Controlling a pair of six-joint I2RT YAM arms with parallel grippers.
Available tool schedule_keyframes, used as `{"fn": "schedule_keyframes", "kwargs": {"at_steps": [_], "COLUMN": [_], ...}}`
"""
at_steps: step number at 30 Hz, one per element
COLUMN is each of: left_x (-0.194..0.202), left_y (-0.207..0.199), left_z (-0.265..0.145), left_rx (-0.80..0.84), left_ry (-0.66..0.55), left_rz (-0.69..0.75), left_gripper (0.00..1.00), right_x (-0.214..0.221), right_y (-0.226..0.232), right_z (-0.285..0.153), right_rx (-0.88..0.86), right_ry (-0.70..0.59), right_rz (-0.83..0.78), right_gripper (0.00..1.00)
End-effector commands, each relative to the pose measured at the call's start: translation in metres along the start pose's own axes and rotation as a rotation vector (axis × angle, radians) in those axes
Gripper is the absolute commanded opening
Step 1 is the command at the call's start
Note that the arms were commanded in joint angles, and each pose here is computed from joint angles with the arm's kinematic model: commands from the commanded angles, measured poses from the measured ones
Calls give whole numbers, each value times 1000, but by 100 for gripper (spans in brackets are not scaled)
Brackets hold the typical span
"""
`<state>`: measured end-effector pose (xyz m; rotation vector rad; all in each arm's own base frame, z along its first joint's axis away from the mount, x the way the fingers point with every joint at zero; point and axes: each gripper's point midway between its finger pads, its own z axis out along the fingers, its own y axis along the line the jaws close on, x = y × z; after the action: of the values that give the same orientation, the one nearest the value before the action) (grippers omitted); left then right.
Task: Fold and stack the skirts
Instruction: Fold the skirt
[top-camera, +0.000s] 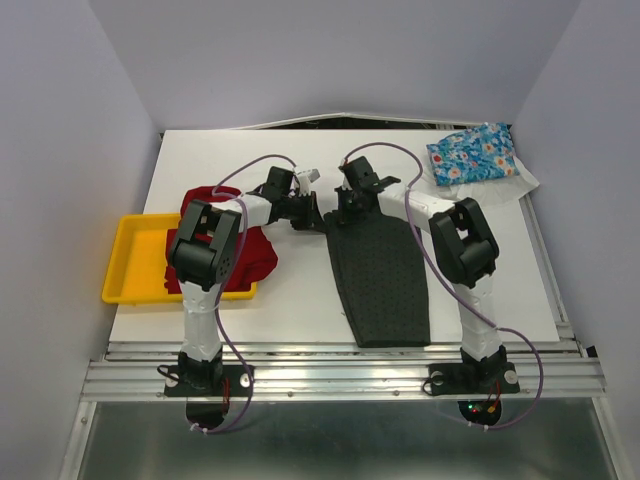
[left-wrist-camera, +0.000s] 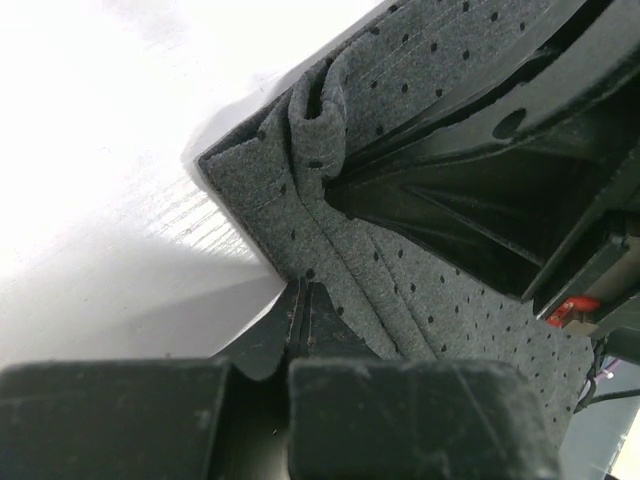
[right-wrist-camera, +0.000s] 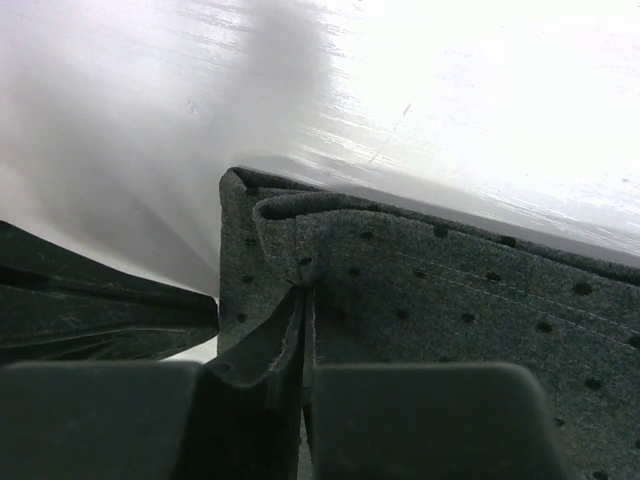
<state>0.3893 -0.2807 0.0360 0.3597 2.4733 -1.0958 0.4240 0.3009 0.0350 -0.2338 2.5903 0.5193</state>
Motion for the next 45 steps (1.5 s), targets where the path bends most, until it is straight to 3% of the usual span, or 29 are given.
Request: {"fn": "schedule_keyframes", "kwargs": {"at_steps": [1, 9, 23, 37, 45], "left_x": [-7, 13, 11, 5, -3], "left_y": [-8, 14, 19, 17, 8], "left_z": [4, 20, 18, 9, -38], "left_rx": [38, 1, -36, -37, -103], "left_ry": [-16, 48, 38, 17, -24], "left_rz": [26, -48, -35, -18, 44], "left_gripper": [0, 0, 0, 1, 59], "right_x": [-13, -30, -41, -21, 2], "right_y": [12, 32, 59, 49, 33], "right_z": [-1, -29, -54, -13, 19], "right_rx": [-22, -90, -195, -204, -224], "right_ry": [-23, -70, -85, 4, 58], "right_rz": [-28, -8, 70, 103, 103], "right_gripper": [1, 1, 1, 1, 1]}}
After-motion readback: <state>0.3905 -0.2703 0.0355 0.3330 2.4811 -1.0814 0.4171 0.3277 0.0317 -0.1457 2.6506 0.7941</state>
